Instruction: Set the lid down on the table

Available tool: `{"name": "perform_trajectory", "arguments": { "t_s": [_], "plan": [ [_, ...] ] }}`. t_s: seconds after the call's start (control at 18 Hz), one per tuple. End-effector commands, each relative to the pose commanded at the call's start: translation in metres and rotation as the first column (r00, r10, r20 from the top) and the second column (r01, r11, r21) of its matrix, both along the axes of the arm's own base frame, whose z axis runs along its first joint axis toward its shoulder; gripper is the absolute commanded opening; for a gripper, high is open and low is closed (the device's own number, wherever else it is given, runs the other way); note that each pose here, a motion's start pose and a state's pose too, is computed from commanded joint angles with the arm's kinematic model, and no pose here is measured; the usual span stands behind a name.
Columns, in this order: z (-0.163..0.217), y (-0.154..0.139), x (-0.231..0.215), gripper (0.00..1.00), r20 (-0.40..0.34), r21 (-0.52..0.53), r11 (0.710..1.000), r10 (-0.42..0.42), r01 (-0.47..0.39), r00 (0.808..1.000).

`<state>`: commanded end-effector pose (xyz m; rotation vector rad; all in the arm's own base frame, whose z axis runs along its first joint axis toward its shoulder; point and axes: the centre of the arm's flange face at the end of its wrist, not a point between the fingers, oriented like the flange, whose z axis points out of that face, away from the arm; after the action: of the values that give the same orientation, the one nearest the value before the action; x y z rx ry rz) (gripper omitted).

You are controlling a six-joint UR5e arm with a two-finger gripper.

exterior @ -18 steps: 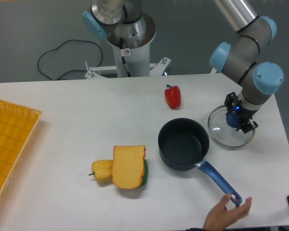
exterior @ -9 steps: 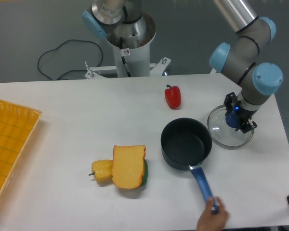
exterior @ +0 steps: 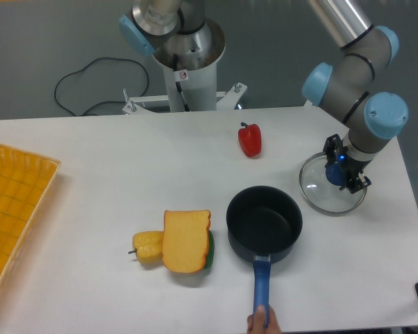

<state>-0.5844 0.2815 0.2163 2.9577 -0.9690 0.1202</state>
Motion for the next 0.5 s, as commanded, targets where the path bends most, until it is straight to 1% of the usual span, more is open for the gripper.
{"name": "perform_trajectory", "arguments": {
  "t_s": [0.28,0.33,0.44,0.5],
  "plan": [
    [-0.0008,0.0008,0.0002,0.72,0.0,-0.001,1.0,-0.003,0.003,1.0],
    [-0.0008,0.0008,0.0002,0.73,0.0,-0.001,1.0,-0.002,0.002,1.0],
    [-0.0008,0.0008,0.0002,0.8,0.0,-0.001,1.0,-0.003,0.003,1.0],
    [-0.0008,0.0008,0.0002,0.8,0.0,-0.001,1.0,-0.002,0.002,1.0]
  ]
}}
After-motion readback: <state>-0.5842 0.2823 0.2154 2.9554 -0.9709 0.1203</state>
